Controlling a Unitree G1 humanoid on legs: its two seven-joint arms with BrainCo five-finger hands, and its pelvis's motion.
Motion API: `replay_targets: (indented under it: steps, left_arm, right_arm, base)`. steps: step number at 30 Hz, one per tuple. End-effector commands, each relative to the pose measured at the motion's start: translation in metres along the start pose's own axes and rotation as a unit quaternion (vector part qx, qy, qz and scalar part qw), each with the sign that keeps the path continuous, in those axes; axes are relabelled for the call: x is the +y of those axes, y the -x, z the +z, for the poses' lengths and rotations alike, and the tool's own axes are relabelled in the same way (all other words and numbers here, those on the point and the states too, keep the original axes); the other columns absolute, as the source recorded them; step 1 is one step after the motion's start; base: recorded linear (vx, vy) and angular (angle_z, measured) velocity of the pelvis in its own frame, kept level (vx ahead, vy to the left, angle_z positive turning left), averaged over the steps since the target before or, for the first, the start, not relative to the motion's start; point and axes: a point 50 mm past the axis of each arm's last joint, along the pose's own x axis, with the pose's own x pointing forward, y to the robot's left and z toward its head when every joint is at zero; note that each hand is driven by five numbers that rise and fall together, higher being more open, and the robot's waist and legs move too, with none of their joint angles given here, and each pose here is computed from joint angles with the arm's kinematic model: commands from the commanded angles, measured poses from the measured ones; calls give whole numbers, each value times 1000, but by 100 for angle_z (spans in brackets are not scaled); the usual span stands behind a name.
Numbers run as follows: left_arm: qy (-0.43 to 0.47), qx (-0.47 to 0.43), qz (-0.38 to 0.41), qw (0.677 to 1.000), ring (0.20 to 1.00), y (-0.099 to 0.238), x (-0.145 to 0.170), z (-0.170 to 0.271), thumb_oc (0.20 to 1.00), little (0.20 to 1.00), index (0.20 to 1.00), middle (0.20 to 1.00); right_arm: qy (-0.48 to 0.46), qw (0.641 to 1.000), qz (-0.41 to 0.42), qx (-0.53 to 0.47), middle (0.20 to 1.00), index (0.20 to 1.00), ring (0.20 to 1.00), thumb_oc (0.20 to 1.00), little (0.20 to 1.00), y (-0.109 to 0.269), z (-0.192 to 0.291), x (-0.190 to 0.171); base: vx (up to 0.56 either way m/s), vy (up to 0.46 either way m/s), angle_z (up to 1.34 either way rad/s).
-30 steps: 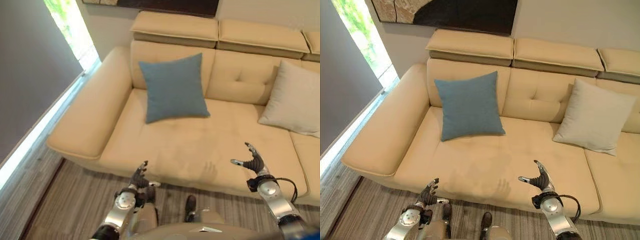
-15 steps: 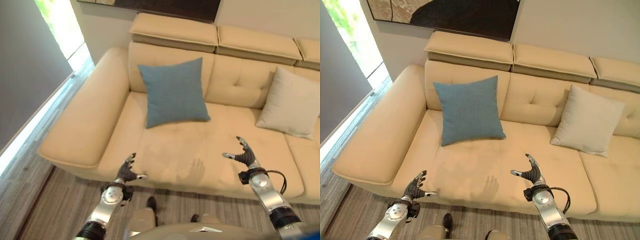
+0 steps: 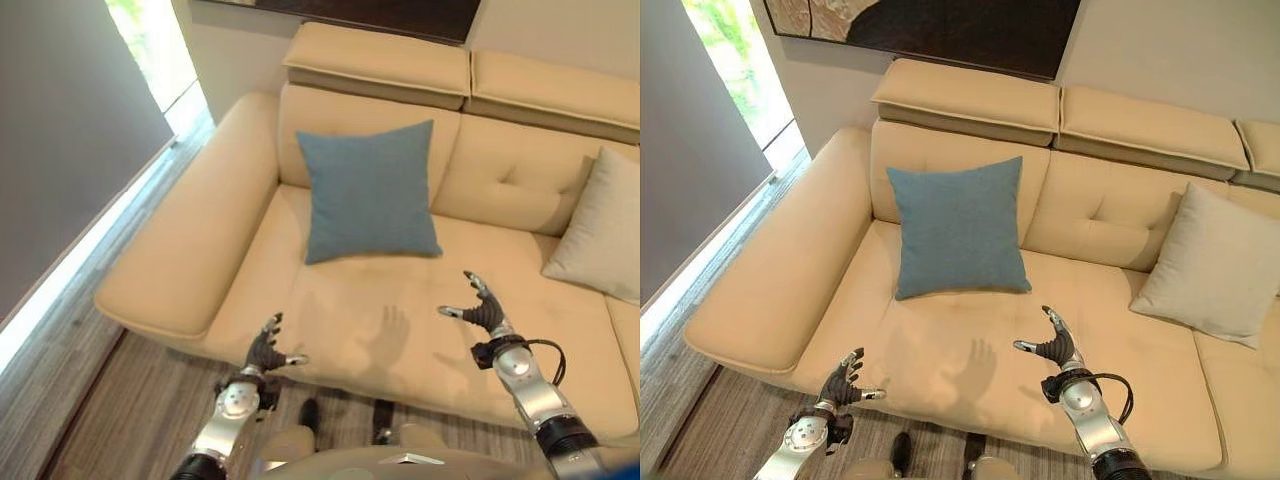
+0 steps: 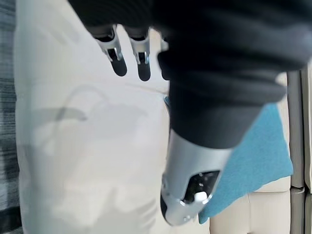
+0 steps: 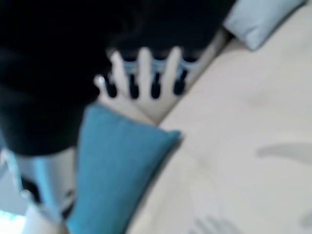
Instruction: Pick up all the scattered cushions and arrange them neatly on the sofa.
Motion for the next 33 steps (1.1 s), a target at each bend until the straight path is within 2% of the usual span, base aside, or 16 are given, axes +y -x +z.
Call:
replay_targets:
  steps: [1, 11, 18, 23, 24, 26, 27, 29, 33]
  left_arm:
    - [-1, -66, -23, 998, 1000, -7, -8, 29, 1000, 1000, 1000, 1000]
    - [-3, -117, -2, 993, 1000, -12, -2, 56, 1000, 1000, 1000, 1000]
    - [15, -217, 68, 974, 1000, -23, 22, 116, 1000, 1000, 1000, 1000]
    - [71, -315, 128, 938, 1000, -40, 25, 199, 1000, 1000, 1000, 1000]
    - [80, -341, 155, 924, 1000, -43, 32, 229, 1000, 1000, 1000, 1000]
    - [86, -359, 192, 909, 1000, -46, 45, 260, 1000, 1000, 1000, 1000]
    - [86, -360, 192, 909, 1000, -46, 45, 261, 1000, 1000, 1000, 1000]
    - [99, -382, 251, 884, 1000, -42, 77, 310, 1000, 1000, 1000, 1000]
    - [111, -403, 292, 860, 1000, -31, 97, 343, 1000, 1000, 1000, 1000]
  right_arm:
    - [-9, 997, -46, -69, 1000, 1000, 1000, 1000, 1000, -7, 26, -25]
    - [-11, 994, -51, -93, 1000, 1000, 1000, 1000, 1000, -10, 40, -25]
    - [-23, 987, -45, -154, 1000, 1000, 1000, 1000, 1000, -24, 81, -17]
    - [-40, 970, -64, -230, 1000, 1000, 1000, 1000, 1000, -32, 130, -21]
    - [-50, 961, -71, -261, 1000, 1000, 1000, 1000, 1000, -33, 151, -23]
    - [-66, 948, -84, -299, 1000, 1000, 1000, 1000, 1000, -33, 176, -27]
    - [-66, 948, -84, -300, 1000, 1000, 1000, 1000, 1000, -34, 176, -27]
    - [-89, 918, -96, -374, 1000, 1000, 1000, 1000, 1000, -27, 218, -33]
    - [-91, 897, -99, -421, 1000, 1000, 1000, 1000, 1000, -18, 239, -39]
  base:
    - [132, 41, 4]
    - [90, 112, -26]
    - [-91, 68, -56]
    - [-109, 39, -8]
    - [-96, 71, -9]
    - [-64, 74, -19]
    - [-34, 92, -19]
    - [-29, 137, -30]
    - [-9, 60, -26]
